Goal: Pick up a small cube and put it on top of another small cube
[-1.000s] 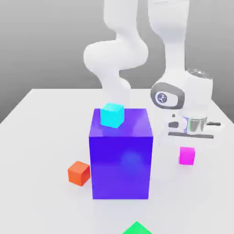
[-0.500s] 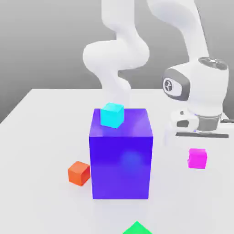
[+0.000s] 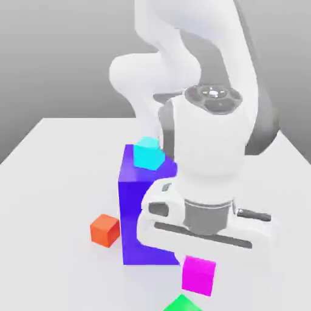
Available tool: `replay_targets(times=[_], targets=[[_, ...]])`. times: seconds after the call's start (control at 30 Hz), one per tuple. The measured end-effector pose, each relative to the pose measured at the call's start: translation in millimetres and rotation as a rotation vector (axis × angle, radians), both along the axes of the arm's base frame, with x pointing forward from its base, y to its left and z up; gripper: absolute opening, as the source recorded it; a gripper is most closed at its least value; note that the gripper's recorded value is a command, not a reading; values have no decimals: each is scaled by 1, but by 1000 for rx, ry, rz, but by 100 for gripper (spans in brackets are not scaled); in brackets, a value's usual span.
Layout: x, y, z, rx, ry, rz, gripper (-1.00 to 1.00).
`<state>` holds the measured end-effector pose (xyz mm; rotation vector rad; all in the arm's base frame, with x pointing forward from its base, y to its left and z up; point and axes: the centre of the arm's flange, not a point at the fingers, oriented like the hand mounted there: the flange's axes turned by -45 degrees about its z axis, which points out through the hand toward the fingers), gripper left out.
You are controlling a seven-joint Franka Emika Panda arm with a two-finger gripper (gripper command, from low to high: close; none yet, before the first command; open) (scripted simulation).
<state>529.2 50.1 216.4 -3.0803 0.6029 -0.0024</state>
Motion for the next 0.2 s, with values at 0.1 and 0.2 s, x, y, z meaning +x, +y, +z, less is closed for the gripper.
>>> replay_targets(times=[0.1, 0.2], targets=[[0, -2, -28, -1, 1, -5, 100], [0, -2, -28, -1, 1, -5, 100]])
